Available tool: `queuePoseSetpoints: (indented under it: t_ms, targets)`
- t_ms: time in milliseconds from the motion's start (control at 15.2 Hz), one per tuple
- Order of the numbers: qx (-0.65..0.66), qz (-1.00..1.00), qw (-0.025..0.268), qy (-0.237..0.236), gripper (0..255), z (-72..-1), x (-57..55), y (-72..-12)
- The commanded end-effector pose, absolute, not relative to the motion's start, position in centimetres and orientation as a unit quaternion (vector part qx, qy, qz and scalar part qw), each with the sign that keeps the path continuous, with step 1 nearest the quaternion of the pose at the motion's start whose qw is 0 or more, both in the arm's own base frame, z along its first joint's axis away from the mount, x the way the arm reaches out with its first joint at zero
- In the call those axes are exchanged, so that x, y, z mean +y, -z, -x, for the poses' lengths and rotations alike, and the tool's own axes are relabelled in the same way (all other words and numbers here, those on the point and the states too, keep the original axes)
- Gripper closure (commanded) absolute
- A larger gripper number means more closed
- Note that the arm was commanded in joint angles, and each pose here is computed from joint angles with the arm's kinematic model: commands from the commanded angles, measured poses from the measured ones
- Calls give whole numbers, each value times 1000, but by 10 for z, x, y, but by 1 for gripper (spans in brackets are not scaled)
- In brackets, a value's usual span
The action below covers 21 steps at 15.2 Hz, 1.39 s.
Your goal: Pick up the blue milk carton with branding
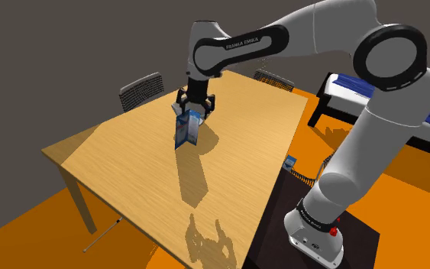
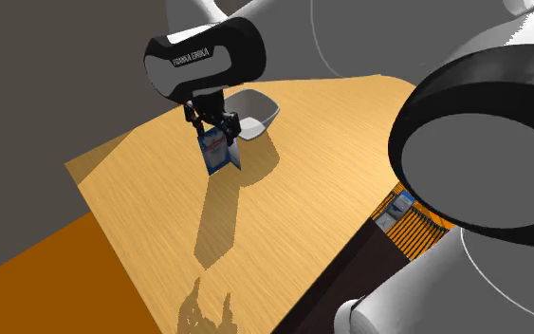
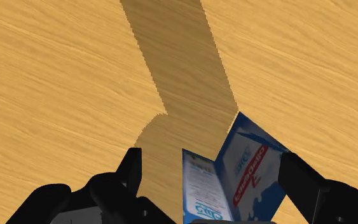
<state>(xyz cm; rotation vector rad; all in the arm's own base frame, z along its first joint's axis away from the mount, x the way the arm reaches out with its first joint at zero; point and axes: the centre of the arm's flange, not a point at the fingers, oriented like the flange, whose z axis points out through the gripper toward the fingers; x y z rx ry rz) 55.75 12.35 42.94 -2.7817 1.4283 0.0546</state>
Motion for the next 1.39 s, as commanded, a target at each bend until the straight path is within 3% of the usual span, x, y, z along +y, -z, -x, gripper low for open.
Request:
queuePoseSetpoints:
  t_ms: [0,792,858,1320]
  targets:
    - [492,870,5,-14,0,-580,121,-417]
    - [529,849,4,-10,0,-606,116,-365]
    - [529,849,4,-10,255,-606,116,-365]
    - [529,849,4,-10,255,-606,116,-365]
